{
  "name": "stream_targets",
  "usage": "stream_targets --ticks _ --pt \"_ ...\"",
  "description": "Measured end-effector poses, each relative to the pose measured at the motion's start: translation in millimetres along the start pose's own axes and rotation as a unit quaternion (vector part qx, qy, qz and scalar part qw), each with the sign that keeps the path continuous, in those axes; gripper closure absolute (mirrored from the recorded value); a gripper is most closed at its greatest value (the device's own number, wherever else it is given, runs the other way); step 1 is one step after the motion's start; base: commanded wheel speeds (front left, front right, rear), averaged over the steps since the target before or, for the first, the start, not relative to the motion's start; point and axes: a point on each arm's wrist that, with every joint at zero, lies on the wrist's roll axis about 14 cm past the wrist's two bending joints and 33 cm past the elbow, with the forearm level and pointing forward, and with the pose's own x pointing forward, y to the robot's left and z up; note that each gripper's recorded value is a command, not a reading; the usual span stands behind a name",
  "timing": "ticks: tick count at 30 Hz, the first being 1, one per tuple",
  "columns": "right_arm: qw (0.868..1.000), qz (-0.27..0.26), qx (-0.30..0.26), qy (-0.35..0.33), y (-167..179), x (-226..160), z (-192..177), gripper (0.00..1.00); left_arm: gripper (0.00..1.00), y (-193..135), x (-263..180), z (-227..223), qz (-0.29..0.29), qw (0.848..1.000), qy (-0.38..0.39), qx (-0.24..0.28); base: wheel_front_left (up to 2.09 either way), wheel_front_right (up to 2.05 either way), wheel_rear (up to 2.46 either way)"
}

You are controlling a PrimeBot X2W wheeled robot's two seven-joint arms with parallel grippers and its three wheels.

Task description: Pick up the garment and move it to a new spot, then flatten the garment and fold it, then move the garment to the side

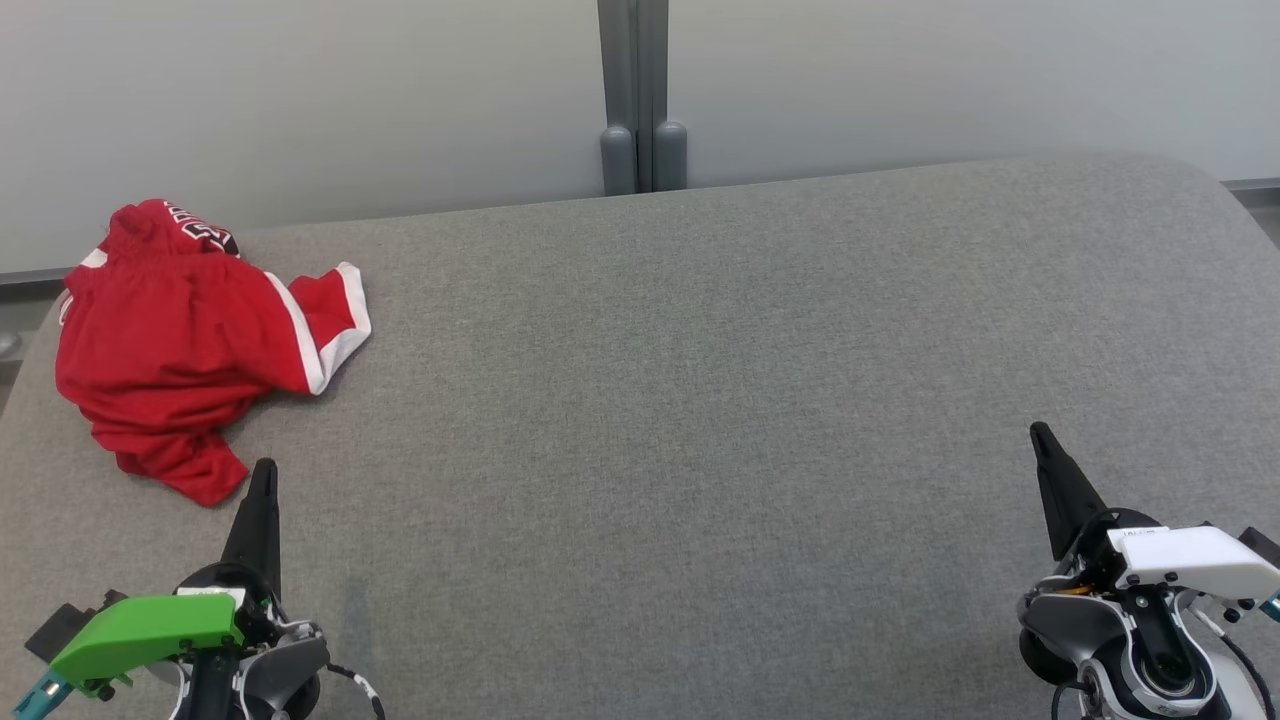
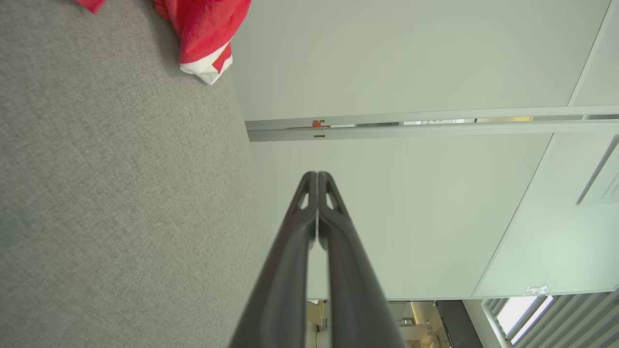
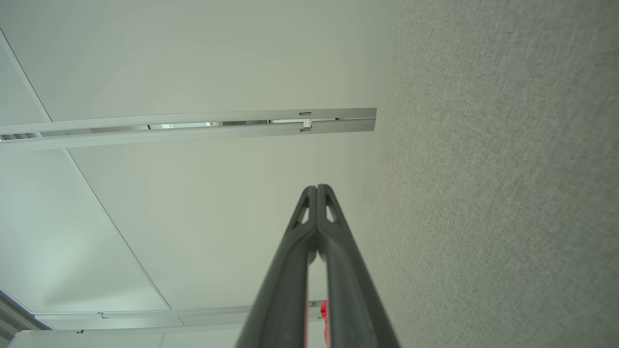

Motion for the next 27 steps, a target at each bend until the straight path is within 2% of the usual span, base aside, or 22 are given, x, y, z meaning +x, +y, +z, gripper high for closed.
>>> stream_targets --ticks 13,14,20,27 --pt "1.0 0.0 0.0 0.0 0 0 0 1.0 1.0 0 0 0 0.0 1.0 0.0 0.0 0.0 0.0 0.0" --pt "1.0 -0.002 0.0 0.0 -1 0 0 0.0 0.0 1 0 0 0.002 1.0 0.0 0.0 0.0 0.0 0.0" --pt "0.999 -0.047 0.008 -0.002 -32 -14 -3 0.0 0.0 32 -14 -4 0.048 0.999 0.001 -0.007 0.0 0.0 0.0" --pt "0.999 -0.046 -0.003 -0.008 -31 -14 -5 0.0 0.0 30 -14 -7 0.044 0.999 -0.004 0.003 0.0 0.0 0.0"
